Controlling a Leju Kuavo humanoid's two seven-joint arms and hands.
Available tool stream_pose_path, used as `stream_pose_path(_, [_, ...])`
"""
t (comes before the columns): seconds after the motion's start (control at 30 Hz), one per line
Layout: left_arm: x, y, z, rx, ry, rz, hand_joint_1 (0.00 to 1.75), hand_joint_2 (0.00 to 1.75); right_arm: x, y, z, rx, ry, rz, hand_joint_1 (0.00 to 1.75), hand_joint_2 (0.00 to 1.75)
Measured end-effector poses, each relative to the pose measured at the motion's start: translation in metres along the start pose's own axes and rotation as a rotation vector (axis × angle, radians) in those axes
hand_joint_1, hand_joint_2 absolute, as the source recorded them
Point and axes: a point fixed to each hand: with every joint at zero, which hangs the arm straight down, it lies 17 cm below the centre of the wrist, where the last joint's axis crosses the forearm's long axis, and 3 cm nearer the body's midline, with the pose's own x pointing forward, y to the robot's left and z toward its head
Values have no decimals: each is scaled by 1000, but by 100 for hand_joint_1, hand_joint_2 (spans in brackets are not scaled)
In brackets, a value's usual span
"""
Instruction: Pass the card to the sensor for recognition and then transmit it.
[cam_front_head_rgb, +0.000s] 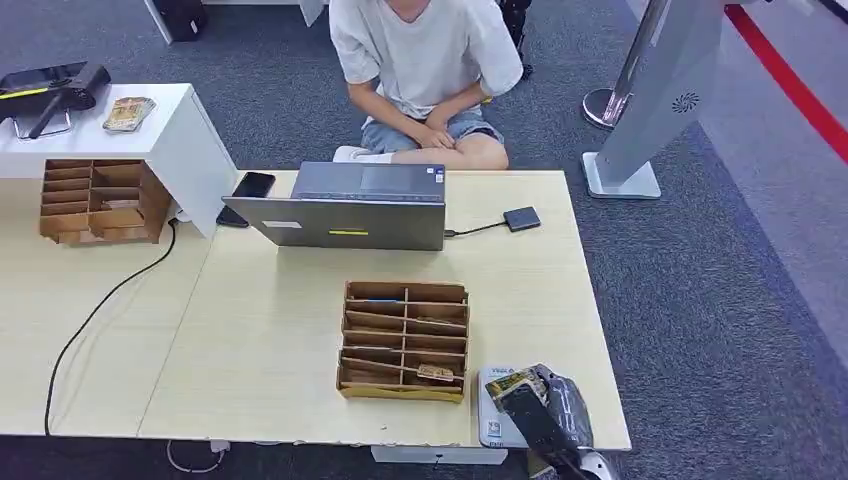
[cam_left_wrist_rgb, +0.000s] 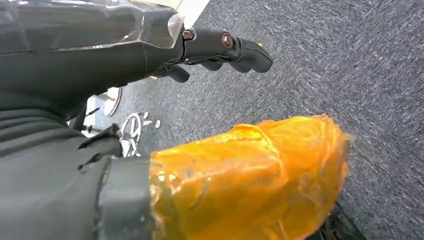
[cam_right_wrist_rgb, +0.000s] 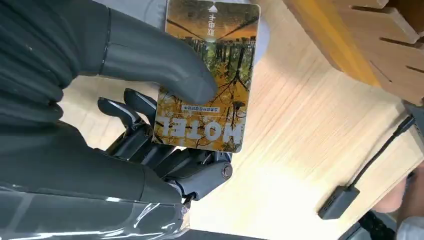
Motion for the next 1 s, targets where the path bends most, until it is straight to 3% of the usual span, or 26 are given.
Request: stream_pose_path(1.0, [0,0,0,2,3,-3,0,0,-14,7,-9,7,37,100,175,175])
